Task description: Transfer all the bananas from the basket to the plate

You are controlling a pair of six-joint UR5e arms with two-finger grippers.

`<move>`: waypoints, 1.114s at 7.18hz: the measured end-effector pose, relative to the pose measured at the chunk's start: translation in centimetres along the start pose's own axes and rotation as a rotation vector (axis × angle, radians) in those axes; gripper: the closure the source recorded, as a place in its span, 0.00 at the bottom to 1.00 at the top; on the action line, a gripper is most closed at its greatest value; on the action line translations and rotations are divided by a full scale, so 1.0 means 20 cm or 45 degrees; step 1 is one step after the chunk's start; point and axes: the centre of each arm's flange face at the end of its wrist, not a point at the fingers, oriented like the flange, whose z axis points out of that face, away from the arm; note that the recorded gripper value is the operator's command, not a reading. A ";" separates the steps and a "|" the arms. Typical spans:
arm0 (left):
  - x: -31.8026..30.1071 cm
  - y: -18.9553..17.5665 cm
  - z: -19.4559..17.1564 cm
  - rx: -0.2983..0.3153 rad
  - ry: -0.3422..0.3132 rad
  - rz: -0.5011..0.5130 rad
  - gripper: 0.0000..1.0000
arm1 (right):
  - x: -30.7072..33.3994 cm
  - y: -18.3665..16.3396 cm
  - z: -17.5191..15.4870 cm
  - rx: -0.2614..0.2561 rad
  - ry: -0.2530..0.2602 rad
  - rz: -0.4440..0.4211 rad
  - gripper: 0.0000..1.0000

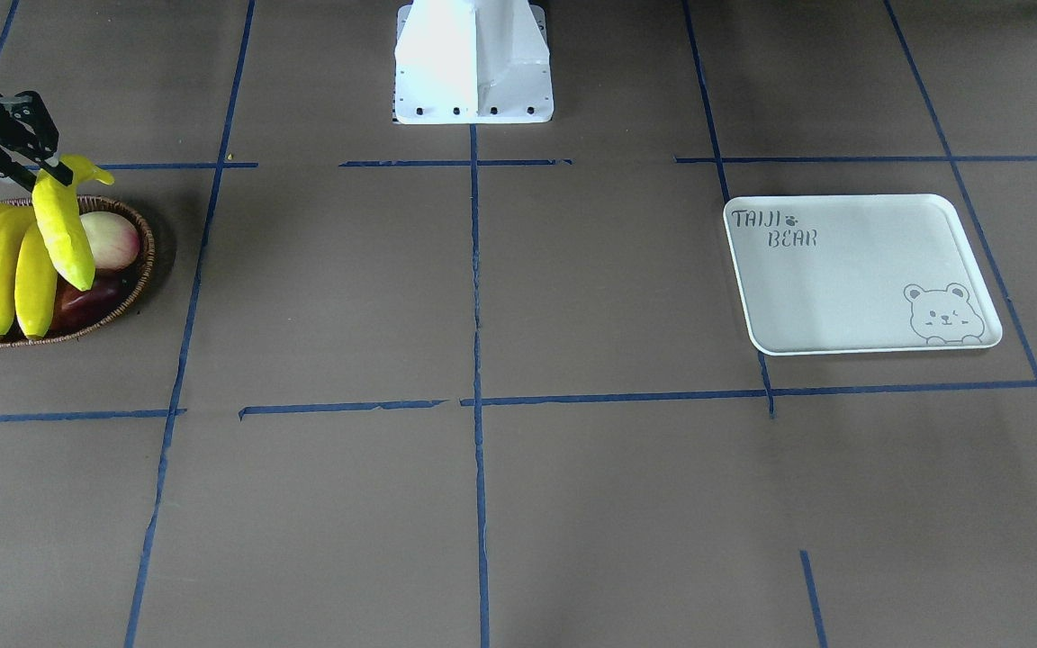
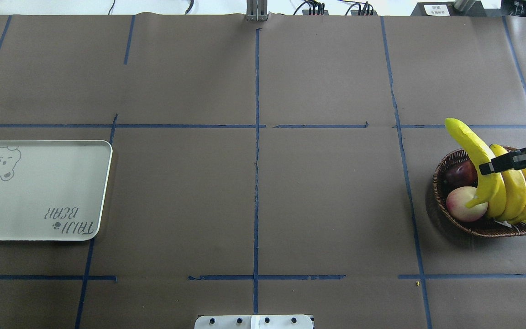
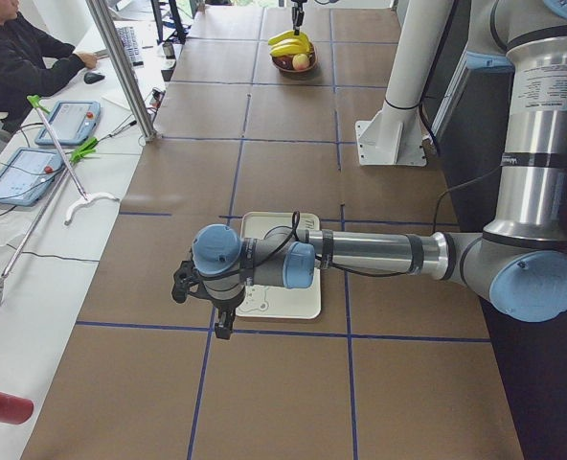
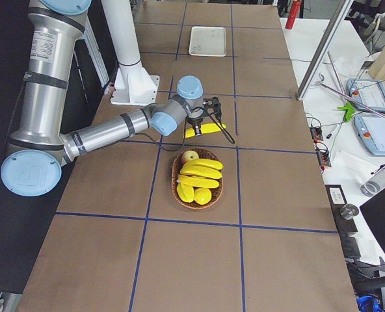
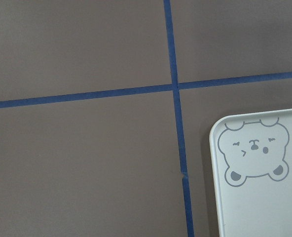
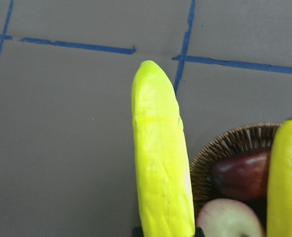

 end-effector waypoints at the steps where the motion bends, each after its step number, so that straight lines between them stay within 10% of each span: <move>1: 0.21 -0.09 0.09 0.043 0.023 -0.033 0.01 | -0.15 -0.12 0.06 0.014 -0.043 0.070 0.99; 4: 1.26 -0.36 0.39 0.099 0.284 -0.264 0.01 | -0.70 -0.34 0.27 0.076 -0.136 0.218 0.99; 8: 2.27 -0.34 0.36 0.027 0.718 -0.568 0.01 | -1.54 -0.12 0.62 0.255 -0.279 0.256 0.99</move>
